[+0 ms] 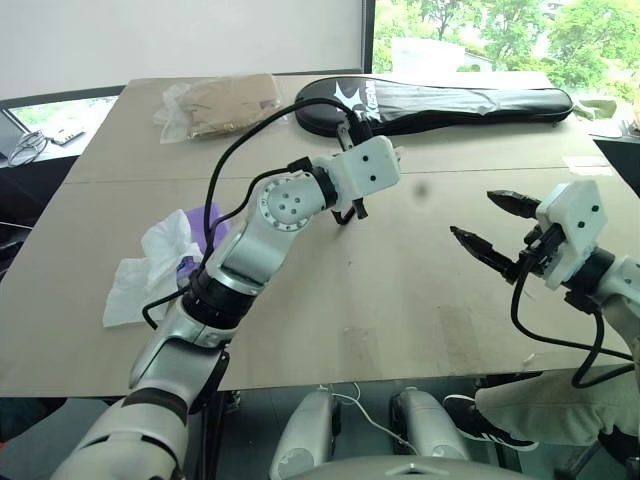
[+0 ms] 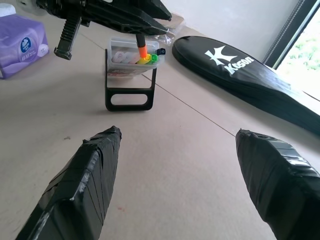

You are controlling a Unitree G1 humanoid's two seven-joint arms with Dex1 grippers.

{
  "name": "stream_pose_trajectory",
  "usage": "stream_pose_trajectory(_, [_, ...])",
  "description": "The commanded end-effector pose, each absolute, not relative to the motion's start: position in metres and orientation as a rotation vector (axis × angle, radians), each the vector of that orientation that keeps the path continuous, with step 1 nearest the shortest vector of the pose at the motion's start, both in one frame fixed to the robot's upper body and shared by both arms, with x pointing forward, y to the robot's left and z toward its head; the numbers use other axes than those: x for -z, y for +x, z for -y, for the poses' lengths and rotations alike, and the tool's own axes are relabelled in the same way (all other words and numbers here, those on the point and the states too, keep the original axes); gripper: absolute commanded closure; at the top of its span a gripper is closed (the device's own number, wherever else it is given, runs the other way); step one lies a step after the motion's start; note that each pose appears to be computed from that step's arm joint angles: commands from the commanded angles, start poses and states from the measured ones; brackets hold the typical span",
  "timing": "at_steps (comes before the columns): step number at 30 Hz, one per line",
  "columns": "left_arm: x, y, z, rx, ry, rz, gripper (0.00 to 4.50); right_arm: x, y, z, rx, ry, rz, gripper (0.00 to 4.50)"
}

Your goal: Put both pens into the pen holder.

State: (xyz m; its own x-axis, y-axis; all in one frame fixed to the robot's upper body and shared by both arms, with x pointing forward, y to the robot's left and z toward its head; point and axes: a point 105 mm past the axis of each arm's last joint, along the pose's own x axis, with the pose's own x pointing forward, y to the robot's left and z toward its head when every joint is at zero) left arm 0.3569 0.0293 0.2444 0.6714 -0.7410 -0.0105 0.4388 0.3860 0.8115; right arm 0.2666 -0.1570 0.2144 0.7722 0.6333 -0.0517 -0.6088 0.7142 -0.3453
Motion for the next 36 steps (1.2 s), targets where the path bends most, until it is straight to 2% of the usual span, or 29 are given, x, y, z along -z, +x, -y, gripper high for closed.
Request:
stream_pose_trajectory(1, [-0.263,0.353,-0.033,0.748,0.845,0.457,4.50,-0.226,0.263,0.158,-0.673,-0.378,0.120,0.61])
stream_pose_trajectory(4, [-0.278,0.348,-0.032,0.724,0.807,0.533,4.50,-0.228,0.263,0.156,-0.673,-0.377,0.123,0.61])
stream_pose_trajectory(7, [-0.280,0.354,-0.040,0.674,0.833,0.517,4.50,-0.229,0.264,0.155,-0.671,-0.377,0.124,0.61])
stream_pose_trajectory(16, [-0.252,0.359,-0.044,0.712,0.851,0.393,4.50,-0.231,0.263,0.153,-0.686,-0.380,0.135,0.61])
stream_pose_trajectory(23, [-0.234,0.375,-0.060,0.616,0.930,0.286,4.50,-0.236,0.239,0.135,-0.837,-0.448,0.213,0.61])
stream_pose_trajectory(27, [-0.232,0.377,-0.060,0.601,0.928,0.271,4.50,-0.233,0.234,0.133,-0.874,-0.461,0.212,0.61])
stream_pose_trajectory(28, [-0.231,0.377,-0.059,0.602,0.920,0.266,3.51,-0.233,0.234,0.133,-0.873,-0.466,0.211,0.55])
stream_pose_trajectory(29, [-0.233,0.375,-0.057,0.604,0.907,0.279,3.35,-0.232,0.235,0.134,-0.874,-0.468,0.210,0.55])
stream_pose_trajectory(32, [-0.247,0.367,-0.051,0.636,0.772,0.331,2.19,-0.232,0.236,0.135,-0.875,-0.468,0.209,0.55])
stream_pose_trajectory(33, [-0.250,0.359,-0.044,0.699,0.667,0.339,1.67,-0.231,0.236,0.135,-0.876,-0.467,0.204,0.55])
stream_pose_trajectory(36, [-0.256,0.334,-0.035,0.882,0.389,0.323,1.67,-0.224,0.239,0.139,-0.866,-0.467,0.168,0.55])
